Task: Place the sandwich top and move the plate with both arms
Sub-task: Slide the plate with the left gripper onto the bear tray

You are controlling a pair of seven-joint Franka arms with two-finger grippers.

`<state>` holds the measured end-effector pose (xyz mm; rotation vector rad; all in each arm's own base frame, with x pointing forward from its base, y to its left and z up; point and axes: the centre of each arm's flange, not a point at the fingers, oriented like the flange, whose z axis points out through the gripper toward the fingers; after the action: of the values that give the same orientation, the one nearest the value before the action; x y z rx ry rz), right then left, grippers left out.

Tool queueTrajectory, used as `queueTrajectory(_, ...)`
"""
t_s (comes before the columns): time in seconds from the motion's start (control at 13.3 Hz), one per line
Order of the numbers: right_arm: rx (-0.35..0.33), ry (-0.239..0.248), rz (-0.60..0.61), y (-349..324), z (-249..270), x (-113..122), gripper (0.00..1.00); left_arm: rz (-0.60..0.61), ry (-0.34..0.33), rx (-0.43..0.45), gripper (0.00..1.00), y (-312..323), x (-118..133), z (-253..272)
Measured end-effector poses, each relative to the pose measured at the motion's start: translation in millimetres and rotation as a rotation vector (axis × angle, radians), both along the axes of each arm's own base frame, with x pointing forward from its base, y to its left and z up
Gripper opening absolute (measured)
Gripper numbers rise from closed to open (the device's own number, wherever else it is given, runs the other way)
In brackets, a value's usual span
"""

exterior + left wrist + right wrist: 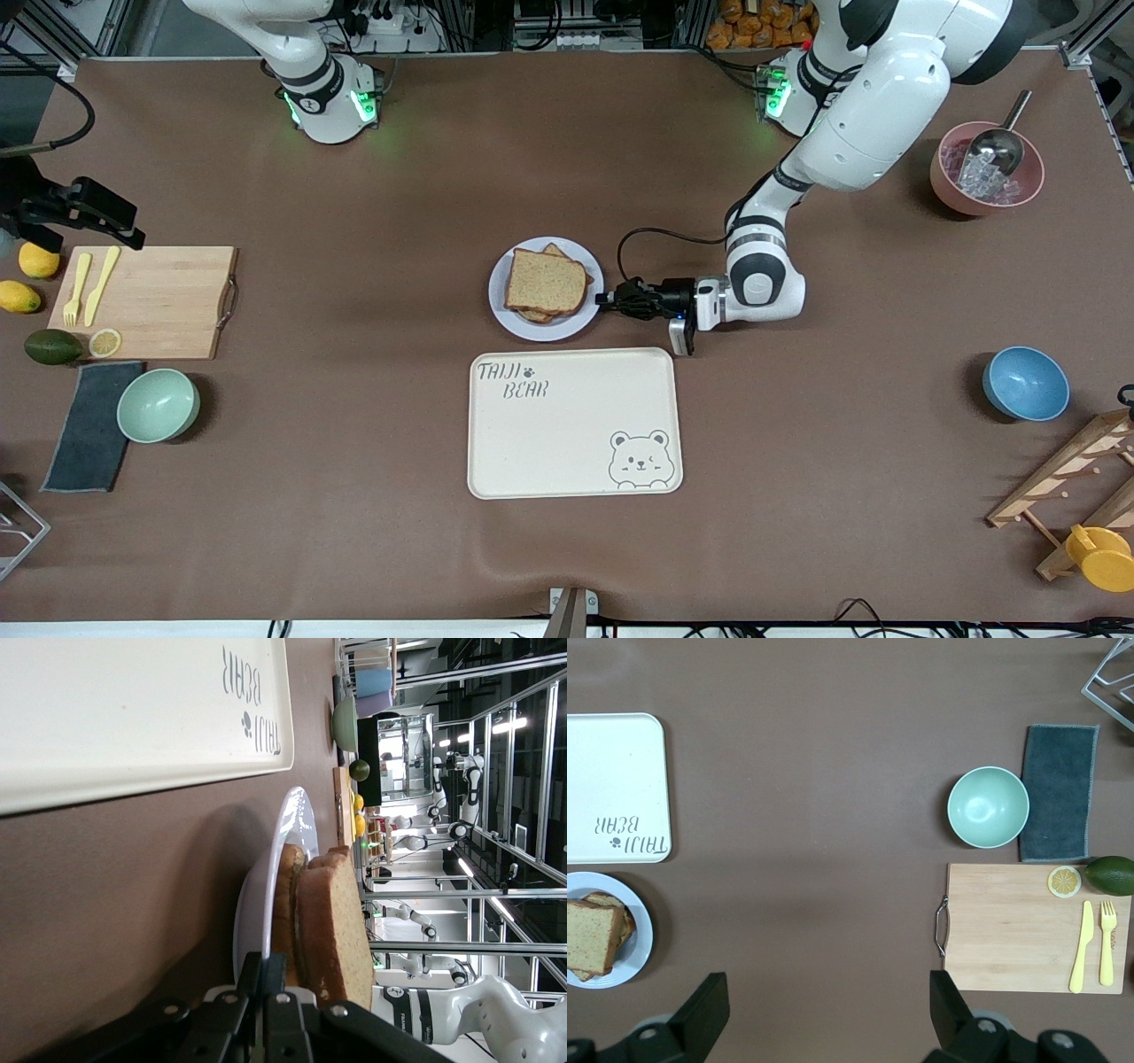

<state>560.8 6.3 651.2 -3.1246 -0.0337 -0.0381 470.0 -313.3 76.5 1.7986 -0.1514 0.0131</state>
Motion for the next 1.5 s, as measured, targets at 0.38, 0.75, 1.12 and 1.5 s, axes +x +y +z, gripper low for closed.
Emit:
queueTrajectory(0.38, 0.0, 0.0, -0.001, -0.1, 0.0, 0.0, 1.0, 0.016, -0.002, -0.013, 0.04, -8.3, -0.5, -1.2)
queueTrajectory(0.75, 0.0, 0.001, -0.001, -0.3, -0.1, 0.0, 1.0, 0.027, -0.008, -0.034, 0.04, -16.2, -0.3, -1.6)
queueTrajectory(1.12, 0.0, 0.003, -0.005, -2.2, -0.3, -0.3, 1.0, 0.054, -0.04, -0.116, 0.04, -28.2, 0.8, 4.2)
queueTrajectory(1.5, 0.0, 0.005, -0.009, -4.3, -0.5, -0.4, 1.0, 0.078, -0.052, -0.191, 0.04, -15.6, 7.4, 11.4)
